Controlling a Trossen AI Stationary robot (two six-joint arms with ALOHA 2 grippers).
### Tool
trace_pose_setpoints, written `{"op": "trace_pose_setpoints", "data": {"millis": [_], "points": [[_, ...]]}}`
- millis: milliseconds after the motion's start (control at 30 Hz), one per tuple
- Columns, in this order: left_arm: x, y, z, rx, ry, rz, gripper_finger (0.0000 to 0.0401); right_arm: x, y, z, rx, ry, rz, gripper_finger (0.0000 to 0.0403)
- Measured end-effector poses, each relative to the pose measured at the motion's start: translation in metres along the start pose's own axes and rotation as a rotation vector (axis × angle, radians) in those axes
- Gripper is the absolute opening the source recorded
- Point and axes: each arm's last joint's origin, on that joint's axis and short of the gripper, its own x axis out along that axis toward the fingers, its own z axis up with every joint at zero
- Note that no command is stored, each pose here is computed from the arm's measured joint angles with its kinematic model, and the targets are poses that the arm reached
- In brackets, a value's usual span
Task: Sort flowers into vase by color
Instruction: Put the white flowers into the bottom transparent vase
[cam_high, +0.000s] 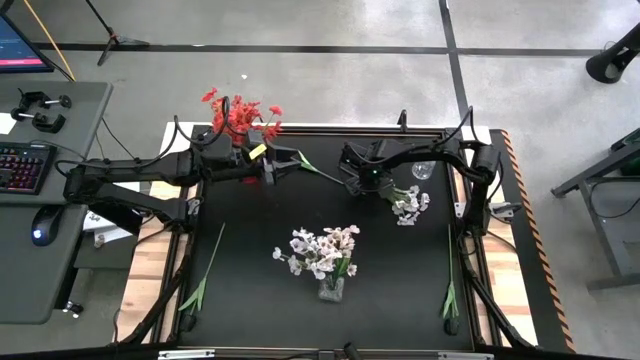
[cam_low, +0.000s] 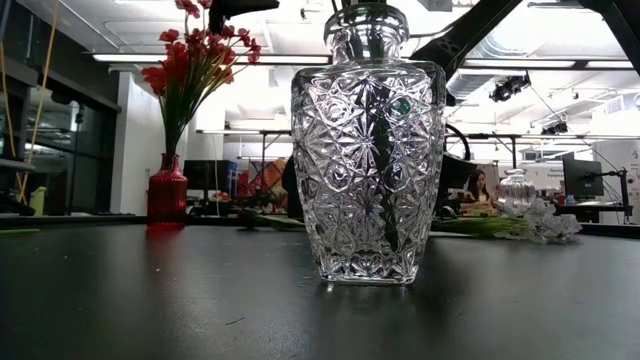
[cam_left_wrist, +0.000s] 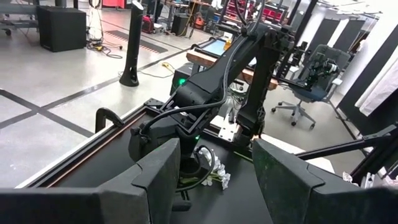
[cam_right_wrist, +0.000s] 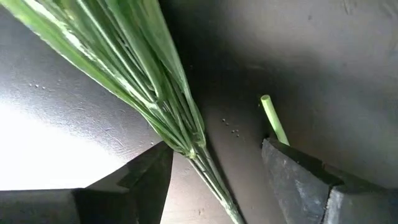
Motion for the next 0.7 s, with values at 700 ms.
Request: {"op": "trace_pose_setpoints", "data": {"millis": [700], "points": [[0.021, -0.001, -0.012, -0.028, 0.050, -0.013, 0.0188, -0.001, -0.007, 0.015, -0.077, -0.084, 0.037, 0.0243]]}}
